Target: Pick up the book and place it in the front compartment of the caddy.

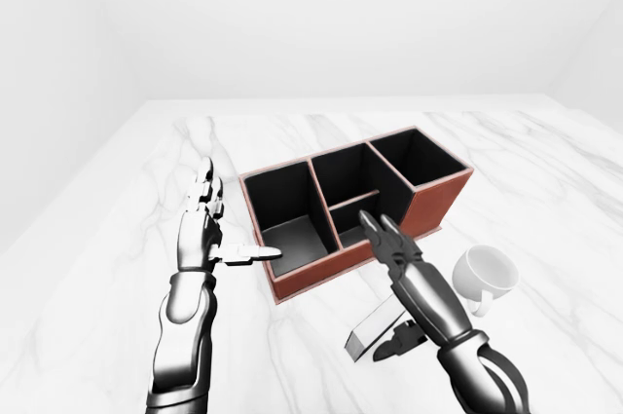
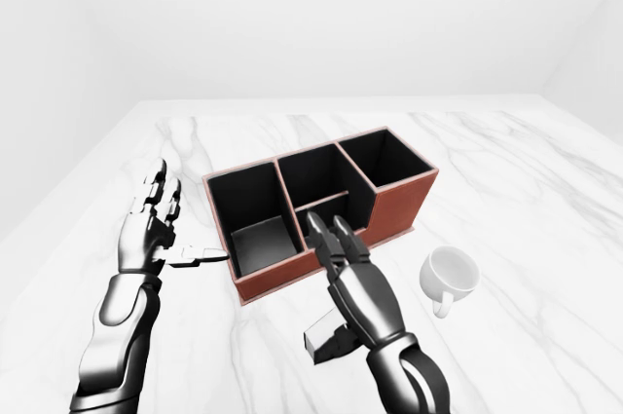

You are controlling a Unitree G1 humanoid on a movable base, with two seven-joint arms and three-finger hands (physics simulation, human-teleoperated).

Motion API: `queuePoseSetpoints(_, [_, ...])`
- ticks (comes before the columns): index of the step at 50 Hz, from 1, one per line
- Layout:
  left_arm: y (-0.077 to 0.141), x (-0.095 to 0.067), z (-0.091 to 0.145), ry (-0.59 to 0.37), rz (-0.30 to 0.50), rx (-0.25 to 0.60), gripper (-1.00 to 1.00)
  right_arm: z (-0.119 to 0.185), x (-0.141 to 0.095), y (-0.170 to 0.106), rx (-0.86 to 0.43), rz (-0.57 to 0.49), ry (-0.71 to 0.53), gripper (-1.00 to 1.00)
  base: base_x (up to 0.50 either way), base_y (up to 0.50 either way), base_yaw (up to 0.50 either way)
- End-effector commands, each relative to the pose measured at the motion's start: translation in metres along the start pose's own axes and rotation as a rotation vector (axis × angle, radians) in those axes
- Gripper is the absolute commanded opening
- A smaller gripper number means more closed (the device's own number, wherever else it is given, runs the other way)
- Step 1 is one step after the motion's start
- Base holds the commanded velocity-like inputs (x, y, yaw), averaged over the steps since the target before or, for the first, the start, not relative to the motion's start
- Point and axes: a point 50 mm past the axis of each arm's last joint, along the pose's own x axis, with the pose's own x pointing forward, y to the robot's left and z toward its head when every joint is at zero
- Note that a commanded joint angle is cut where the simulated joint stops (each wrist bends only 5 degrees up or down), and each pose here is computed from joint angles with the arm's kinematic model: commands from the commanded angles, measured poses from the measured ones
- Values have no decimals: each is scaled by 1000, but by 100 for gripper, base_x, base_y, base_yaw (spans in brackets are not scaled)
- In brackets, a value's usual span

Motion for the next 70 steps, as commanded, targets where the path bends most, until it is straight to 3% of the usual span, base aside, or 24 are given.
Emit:
queuePoseSetpoints(1, [0, 0, -1, 3, -1, 0, 100, -1, -1, 5, -14, 8, -7, 100, 0, 0, 0])
queuePoseSetpoints(70, [-2, -1, -1, 6, -5, 2, 100, -28, 1, 20, -96, 8, 122, 100, 0, 0, 0])
